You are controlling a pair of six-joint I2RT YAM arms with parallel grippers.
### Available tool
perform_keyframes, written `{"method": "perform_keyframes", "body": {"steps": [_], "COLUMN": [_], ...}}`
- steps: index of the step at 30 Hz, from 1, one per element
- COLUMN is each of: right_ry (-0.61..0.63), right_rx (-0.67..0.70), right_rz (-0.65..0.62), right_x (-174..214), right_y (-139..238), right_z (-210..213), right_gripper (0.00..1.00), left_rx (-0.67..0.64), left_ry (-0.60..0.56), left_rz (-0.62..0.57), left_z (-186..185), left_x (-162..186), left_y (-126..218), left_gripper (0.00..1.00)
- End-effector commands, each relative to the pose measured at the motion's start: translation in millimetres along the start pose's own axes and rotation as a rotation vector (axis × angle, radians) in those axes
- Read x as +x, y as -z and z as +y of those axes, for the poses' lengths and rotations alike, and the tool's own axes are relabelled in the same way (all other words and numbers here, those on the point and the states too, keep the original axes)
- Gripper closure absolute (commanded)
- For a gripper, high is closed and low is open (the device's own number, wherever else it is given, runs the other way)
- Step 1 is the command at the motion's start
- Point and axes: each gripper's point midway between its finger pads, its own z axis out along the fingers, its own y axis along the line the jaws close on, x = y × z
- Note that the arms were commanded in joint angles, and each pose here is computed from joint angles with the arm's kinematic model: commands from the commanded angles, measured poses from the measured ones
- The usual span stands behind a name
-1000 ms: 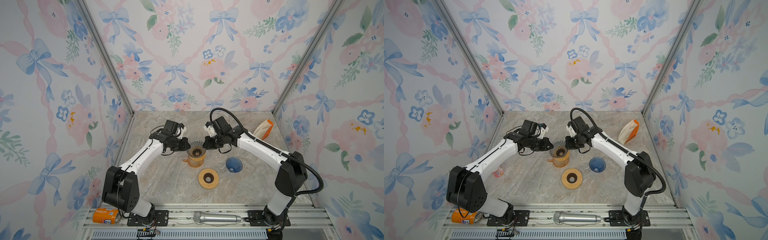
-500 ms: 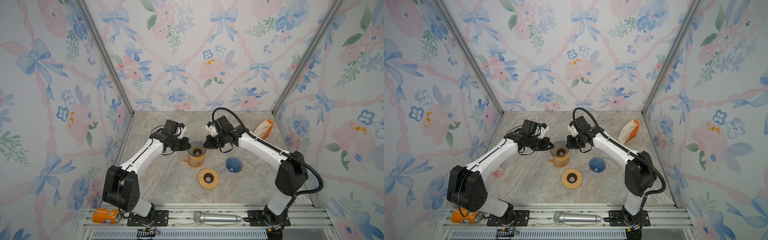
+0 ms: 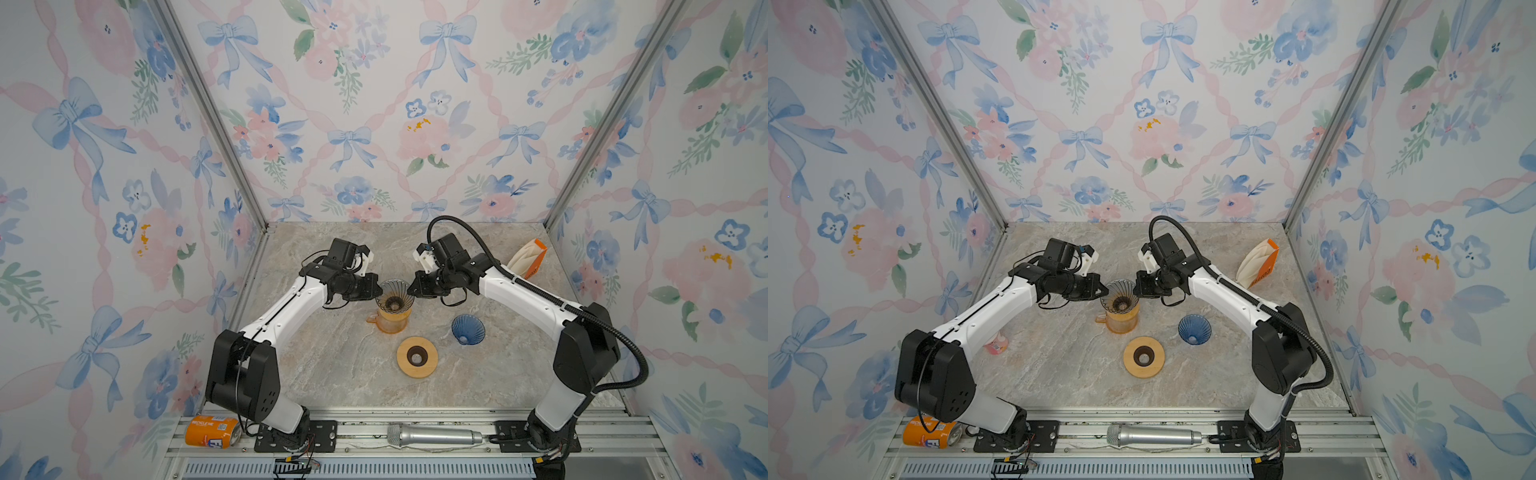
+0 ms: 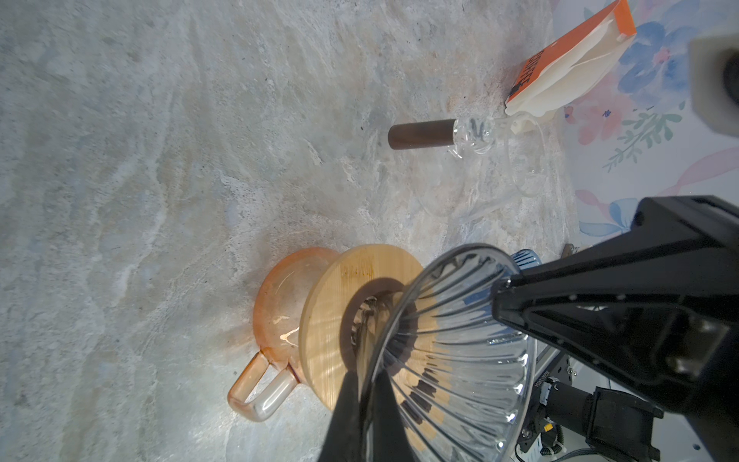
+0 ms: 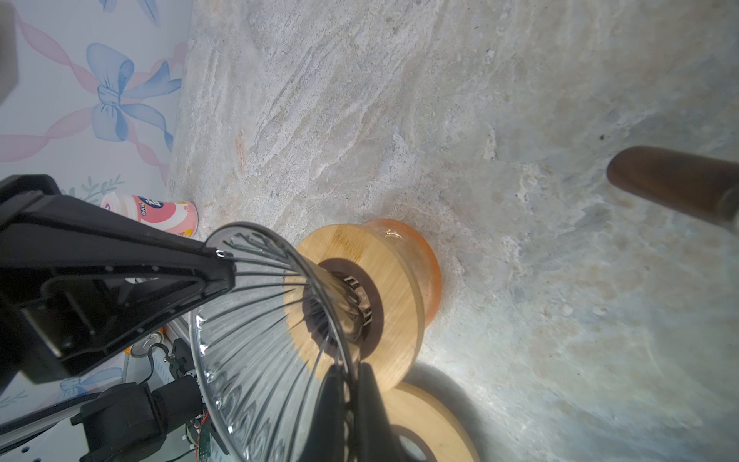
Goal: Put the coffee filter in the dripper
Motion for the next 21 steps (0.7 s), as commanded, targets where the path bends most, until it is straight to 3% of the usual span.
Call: {"method": "perform_keyframes", "body": {"steps": [1, 21], "right_ry": [-0.052, -0.073], "right_rx": [0.117, 0.204], "right_rz": [0.1, 0.202], "right_x": [30.7, 51.1], "right_y": [-18.5, -39.5], "right_z": [-36.5, -56.7], "right_gripper": [0.97, 0.97], "left_rx": [-0.067, -0.122], "left_ry": [-0.001, 0.025], "left_rz": [0.043, 0.121], "left_z": [19.1, 46.9], "left_x": [14.1, 43.0], "left_y": [-11.4, -28.3], "left_gripper": [1.0, 1.0]}}
